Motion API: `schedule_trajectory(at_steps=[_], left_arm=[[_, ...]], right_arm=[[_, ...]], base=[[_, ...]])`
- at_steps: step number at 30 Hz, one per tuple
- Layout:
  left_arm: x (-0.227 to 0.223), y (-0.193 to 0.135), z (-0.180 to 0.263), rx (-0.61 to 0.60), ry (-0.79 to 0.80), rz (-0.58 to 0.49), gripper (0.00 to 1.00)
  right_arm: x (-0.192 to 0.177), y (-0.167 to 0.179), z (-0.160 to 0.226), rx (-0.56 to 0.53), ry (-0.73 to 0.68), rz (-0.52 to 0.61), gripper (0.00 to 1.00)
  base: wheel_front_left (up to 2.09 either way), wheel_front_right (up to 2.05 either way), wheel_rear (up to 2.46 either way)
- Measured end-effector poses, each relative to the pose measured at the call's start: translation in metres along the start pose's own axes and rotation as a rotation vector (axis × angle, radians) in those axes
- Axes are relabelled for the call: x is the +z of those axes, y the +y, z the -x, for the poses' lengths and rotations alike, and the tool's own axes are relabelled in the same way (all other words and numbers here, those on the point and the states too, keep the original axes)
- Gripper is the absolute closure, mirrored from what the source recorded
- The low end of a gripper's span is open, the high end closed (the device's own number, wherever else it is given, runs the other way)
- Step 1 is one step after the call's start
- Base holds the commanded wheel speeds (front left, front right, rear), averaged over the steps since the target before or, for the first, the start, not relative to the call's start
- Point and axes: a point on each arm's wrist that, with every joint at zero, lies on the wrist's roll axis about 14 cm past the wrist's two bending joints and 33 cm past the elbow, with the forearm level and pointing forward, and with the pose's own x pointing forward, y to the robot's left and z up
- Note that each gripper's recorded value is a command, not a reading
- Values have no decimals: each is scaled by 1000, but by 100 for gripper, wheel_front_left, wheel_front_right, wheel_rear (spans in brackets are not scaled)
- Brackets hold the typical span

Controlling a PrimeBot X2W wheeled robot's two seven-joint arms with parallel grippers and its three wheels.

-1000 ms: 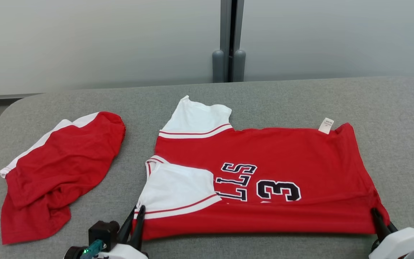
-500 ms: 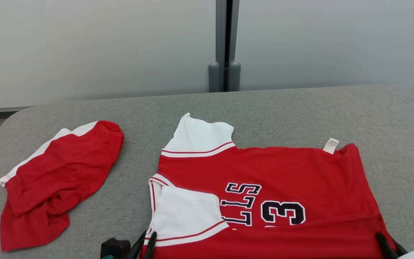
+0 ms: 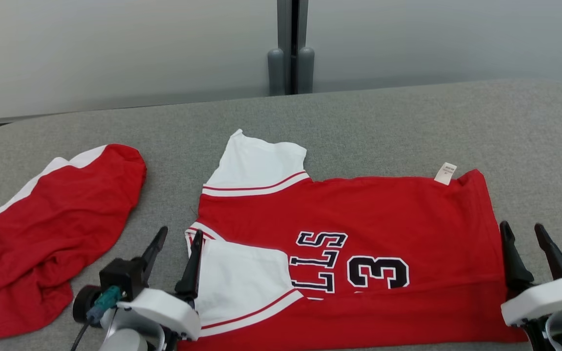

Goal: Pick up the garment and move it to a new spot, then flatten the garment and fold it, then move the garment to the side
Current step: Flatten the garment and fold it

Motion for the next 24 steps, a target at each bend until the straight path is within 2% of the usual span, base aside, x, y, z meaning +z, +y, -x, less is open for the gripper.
schedule_trajectory(at_steps=[4, 7, 12, 19, 22, 24], left_arm=[[19, -4, -35, -50, -36, -47, 0], [12, -1, -66, -86, 63, -101, 0], [21, 0, -125, -147, 141, -188, 0], [-8, -1, -184, -223, 345, -304, 0], [-28, -9, -197, -262, 446, -288, 0], [-28, -7, -210, -273, 459, -305, 0]], right_arm=[[15, 11, -23, 32, -46, 49, 0], [20, 17, -40, 60, -37, 93, 0], [31, 22, -71, 92, -24, 148, 0], [42, 6, -96, 71, -32, 198, 0], [41, -2, -100, 55, -23, 213, 0], [39, -9, -102, 41, -15, 220, 0]], base=[[0, 0, 0], [0, 0, 0], [0, 0, 0], [0, 0, 0], [0, 0, 0], [0, 0, 0]])
